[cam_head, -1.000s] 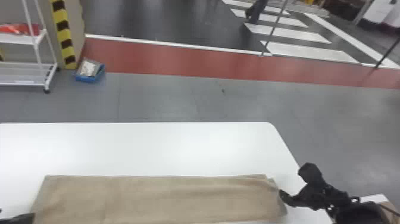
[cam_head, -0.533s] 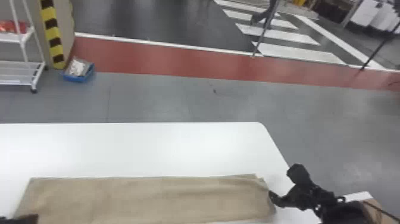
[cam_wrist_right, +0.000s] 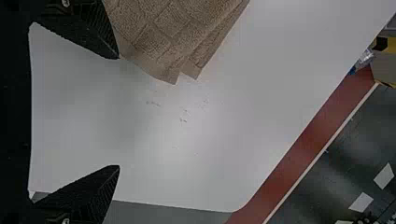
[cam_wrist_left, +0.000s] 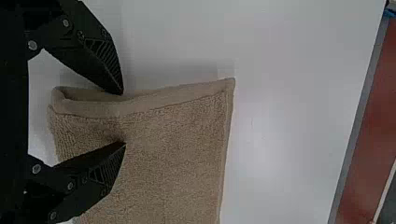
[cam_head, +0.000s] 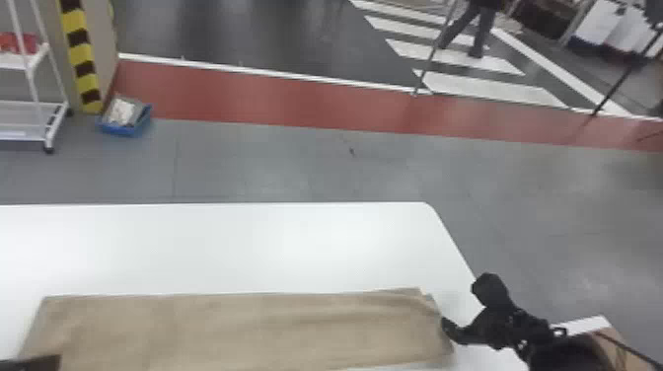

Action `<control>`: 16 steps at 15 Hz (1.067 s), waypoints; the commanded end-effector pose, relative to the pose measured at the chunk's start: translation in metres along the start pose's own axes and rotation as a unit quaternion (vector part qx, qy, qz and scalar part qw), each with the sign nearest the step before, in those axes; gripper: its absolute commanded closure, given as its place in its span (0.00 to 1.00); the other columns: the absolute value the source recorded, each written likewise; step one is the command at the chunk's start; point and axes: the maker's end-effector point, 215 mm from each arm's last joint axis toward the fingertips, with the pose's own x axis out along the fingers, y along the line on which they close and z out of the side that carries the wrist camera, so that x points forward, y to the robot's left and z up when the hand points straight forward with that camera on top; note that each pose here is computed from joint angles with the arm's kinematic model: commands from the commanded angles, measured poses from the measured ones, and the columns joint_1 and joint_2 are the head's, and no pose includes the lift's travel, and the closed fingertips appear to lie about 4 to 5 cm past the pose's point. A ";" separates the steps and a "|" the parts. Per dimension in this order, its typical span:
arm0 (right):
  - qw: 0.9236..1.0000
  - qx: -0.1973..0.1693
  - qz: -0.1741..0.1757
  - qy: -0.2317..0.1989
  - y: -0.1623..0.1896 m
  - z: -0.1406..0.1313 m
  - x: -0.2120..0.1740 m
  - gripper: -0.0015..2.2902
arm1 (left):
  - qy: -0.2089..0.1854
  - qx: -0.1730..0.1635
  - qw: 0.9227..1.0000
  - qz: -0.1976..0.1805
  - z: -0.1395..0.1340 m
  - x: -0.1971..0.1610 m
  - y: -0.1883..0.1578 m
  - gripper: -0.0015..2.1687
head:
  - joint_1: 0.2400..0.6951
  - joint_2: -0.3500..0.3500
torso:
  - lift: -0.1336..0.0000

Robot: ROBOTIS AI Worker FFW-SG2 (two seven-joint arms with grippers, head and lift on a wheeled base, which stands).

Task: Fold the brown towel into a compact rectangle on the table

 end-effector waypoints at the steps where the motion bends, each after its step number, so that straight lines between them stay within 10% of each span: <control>1: 1.000 -0.001 0.001 -0.002 0.001 0.003 0.001 0.02 | -0.006 -0.004 1.000 -0.004 0.000 -0.004 0.001 0.84 | 1.00 0.00 | 1.00; 3: 1.000 0.000 0.001 -0.001 0.001 0.003 0.002 0.02 | -0.015 -0.002 1.000 -0.001 0.004 -0.011 0.003 0.99 | 1.00 0.00 | 1.00; 16: 1.000 0.002 0.003 0.000 0.004 0.002 0.004 0.02 | -0.064 -0.026 0.998 -0.007 0.036 -0.059 0.049 0.99 | 1.00 0.10 | 1.00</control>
